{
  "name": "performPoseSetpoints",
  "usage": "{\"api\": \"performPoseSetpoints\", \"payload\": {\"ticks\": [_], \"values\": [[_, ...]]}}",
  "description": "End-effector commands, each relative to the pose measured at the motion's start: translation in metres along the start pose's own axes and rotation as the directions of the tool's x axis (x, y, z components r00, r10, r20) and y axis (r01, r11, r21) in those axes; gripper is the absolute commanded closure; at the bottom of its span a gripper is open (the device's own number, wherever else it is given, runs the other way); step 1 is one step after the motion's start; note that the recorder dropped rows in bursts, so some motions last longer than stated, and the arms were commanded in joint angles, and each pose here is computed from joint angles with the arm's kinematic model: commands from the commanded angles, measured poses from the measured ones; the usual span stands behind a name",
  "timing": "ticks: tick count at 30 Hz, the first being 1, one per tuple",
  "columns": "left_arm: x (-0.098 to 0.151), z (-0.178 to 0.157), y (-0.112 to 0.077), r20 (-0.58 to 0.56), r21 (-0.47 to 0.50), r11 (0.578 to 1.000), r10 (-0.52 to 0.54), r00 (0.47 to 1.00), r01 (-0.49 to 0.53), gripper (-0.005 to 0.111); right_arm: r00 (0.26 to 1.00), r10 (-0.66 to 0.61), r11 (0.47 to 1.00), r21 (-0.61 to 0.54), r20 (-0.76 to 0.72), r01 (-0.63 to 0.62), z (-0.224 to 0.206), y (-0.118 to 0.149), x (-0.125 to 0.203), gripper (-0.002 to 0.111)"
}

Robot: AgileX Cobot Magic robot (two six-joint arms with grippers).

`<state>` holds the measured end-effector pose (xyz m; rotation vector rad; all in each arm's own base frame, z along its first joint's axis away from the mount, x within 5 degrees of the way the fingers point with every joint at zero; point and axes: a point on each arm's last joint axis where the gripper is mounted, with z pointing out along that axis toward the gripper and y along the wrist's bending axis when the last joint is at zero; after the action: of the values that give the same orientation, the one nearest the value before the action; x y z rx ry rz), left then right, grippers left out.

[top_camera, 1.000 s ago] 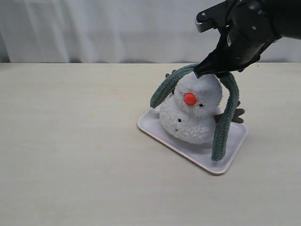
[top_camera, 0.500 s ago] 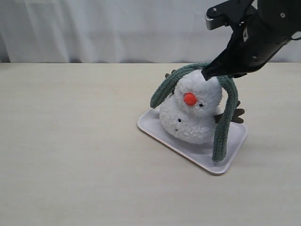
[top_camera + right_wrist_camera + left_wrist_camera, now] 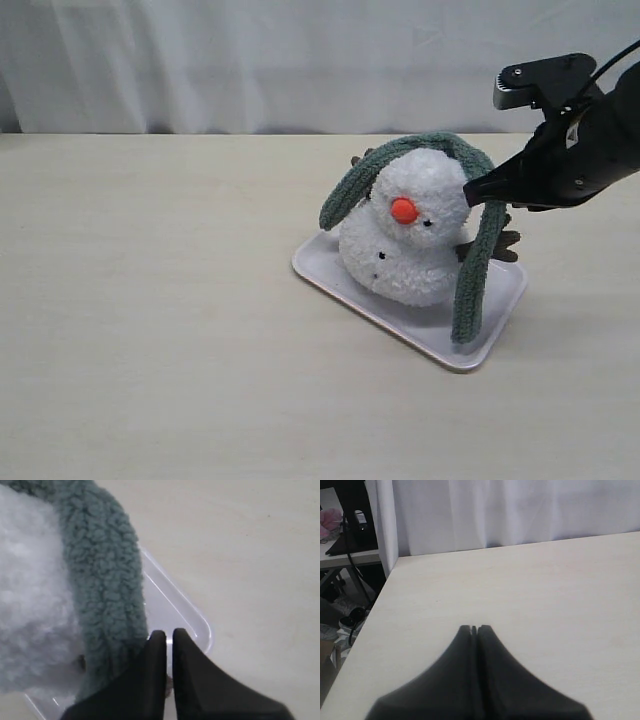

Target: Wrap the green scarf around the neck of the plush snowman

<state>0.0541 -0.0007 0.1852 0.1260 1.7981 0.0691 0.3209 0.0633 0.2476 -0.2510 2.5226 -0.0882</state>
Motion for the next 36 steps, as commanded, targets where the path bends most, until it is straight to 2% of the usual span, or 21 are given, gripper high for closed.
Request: {"api": "performPoseSetpoints", "payload": {"ticks": [1, 8, 18, 25, 29, 36], "values": [[0.0, 0.0, 0.0, 0.011, 0.0, 1.0, -0.003, 1.0, 0.003, 0.107, 0.999, -0.023, 0.997, -0.068, 0.041, 0.026, -0.002, 0.013, -0.002, 0.104], [0.0, 0.0, 0.0, 0.011, 0.0, 1.0, -0.003, 1.0, 0.003, 0.107, 0.996, -0.083, 0.99, -0.113, 0.031, 0.086, -0.003, 0.028, 0.0, 0.104], [0.0, 0.0, 0.0, 0.011, 0.0, 1.0, -0.003, 1.0, 0.003, 0.107, 0.991, -0.135, 0.988, -0.076, -0.026, 0.133, -0.004, 0.023, 0.005, 0.104], [0.0, 0.0, 0.0, 0.011, 0.0, 1.0, -0.003, 1.0, 0.003, 0.107, 0.992, -0.117, 0.99, -0.071, 0.048, 0.12, -0.025, 0.02, -0.01, 0.104], [0.0, 0.0, 0.0, 0.011, 0.0, 1.0, -0.003, 1.0, 0.003, 0.107, 0.993, -0.053, 0.991, -0.114, 0.104, 0.065, -0.035, 0.022, -0.014, 0.104], [0.0, 0.0, 0.0, 0.011, 0.0, 1.0, -0.003, 1.0, 0.003, 0.107, 0.996, -0.057, 0.99, -0.125, 0.071, 0.066, -0.022, 0.025, -0.012, 0.104]]}}
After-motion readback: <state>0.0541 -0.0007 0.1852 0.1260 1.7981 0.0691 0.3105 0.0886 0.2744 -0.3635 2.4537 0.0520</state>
